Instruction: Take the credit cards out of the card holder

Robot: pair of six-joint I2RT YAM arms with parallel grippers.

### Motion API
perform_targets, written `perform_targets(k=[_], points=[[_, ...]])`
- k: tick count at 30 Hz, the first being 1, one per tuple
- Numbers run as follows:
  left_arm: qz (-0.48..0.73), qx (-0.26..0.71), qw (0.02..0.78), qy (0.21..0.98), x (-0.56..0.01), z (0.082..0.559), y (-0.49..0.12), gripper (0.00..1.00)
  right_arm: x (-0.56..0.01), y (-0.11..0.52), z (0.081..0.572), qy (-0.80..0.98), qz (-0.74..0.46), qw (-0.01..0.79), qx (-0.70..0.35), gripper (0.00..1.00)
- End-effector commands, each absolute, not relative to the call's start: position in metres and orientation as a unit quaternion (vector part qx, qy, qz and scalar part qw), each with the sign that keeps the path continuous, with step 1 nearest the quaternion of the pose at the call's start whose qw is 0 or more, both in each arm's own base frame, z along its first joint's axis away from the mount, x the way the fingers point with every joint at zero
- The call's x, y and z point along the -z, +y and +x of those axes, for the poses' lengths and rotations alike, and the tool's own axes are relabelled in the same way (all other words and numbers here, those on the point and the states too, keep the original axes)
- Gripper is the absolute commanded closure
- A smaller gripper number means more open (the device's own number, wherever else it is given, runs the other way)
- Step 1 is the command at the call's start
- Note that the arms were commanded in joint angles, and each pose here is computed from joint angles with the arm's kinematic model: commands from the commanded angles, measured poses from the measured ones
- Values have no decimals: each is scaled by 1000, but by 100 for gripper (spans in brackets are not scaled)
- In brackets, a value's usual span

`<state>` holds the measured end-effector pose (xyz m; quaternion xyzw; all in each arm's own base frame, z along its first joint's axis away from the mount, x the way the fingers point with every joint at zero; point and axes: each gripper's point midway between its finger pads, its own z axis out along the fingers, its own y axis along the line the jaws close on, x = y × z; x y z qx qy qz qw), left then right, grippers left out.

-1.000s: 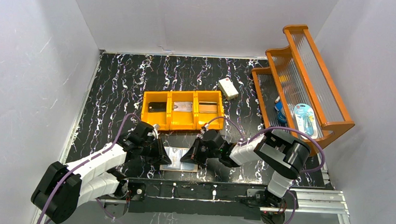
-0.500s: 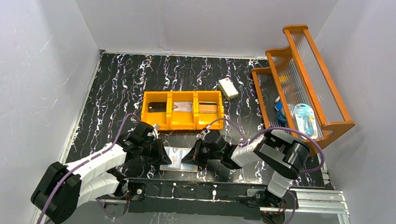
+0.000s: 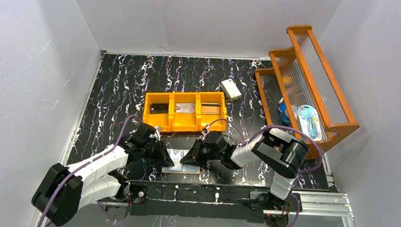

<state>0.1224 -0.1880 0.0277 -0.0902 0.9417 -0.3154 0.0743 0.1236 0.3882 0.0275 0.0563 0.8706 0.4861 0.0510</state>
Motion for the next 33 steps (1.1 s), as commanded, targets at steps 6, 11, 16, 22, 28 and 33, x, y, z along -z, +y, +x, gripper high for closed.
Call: perform_targets(k=[6, 11, 16, 22, 28, 33], points=[[-83, 293, 59, 951, -19, 113, -183, 87, -32, 393, 129, 860, 53, 66, -502, 95], [-90, 286, 69, 952, -20, 117, -180, 78, -28, 384, 131, 867, 66, 74, -488, 100], [-93, 278, 85, 952, -28, 124, -179, 64, -22, 376, 129, 872, 76, 76, -478, 100], [-90, 273, 95, 953, -32, 127, -177, 75, -22, 376, 130, 871, 76, 76, -479, 100], [-75, 292, 81, 950, -30, 123, -184, 96, -33, 378, 131, 863, 73, 82, -492, 100], [-71, 295, 72, 950, -26, 121, -185, 100, -43, 383, 131, 853, 63, 82, -512, 96]])
